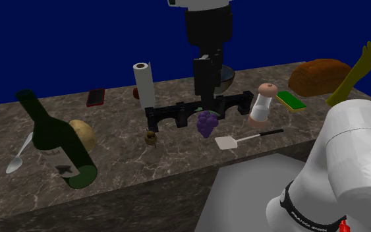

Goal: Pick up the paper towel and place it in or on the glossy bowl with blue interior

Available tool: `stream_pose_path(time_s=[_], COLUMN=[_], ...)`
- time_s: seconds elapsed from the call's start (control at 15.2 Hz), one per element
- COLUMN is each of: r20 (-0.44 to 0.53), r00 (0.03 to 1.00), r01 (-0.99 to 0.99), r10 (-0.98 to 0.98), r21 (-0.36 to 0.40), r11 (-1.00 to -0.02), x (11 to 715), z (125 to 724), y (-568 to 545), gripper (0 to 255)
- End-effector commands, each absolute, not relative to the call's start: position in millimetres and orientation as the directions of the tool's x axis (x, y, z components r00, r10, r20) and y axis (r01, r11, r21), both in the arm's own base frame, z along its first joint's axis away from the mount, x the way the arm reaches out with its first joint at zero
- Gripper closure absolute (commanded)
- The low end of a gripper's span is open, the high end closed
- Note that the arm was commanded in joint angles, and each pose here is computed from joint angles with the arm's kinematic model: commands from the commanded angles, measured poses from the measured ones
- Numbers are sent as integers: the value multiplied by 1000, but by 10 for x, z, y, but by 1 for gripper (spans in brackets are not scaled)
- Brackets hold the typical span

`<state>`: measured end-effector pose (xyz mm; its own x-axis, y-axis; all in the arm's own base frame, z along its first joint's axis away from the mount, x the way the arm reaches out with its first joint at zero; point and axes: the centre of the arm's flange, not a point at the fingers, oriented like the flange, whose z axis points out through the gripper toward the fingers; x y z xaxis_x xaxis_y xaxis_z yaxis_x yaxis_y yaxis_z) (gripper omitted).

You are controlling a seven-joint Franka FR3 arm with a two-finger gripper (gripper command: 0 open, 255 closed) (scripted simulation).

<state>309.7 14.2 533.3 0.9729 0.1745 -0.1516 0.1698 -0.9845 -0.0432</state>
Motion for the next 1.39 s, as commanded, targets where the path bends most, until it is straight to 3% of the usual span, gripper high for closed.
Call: stream_pose_path(time_s=[0.0,1.32], r20=[-152,-27], r00=[973,963], r01=[170,267], r10=[175,266], r21=[-43,11], r11=[-985,-964], x=[3097,5082], z=[5333,4703], y=[142,-1120], gripper=[0,0])
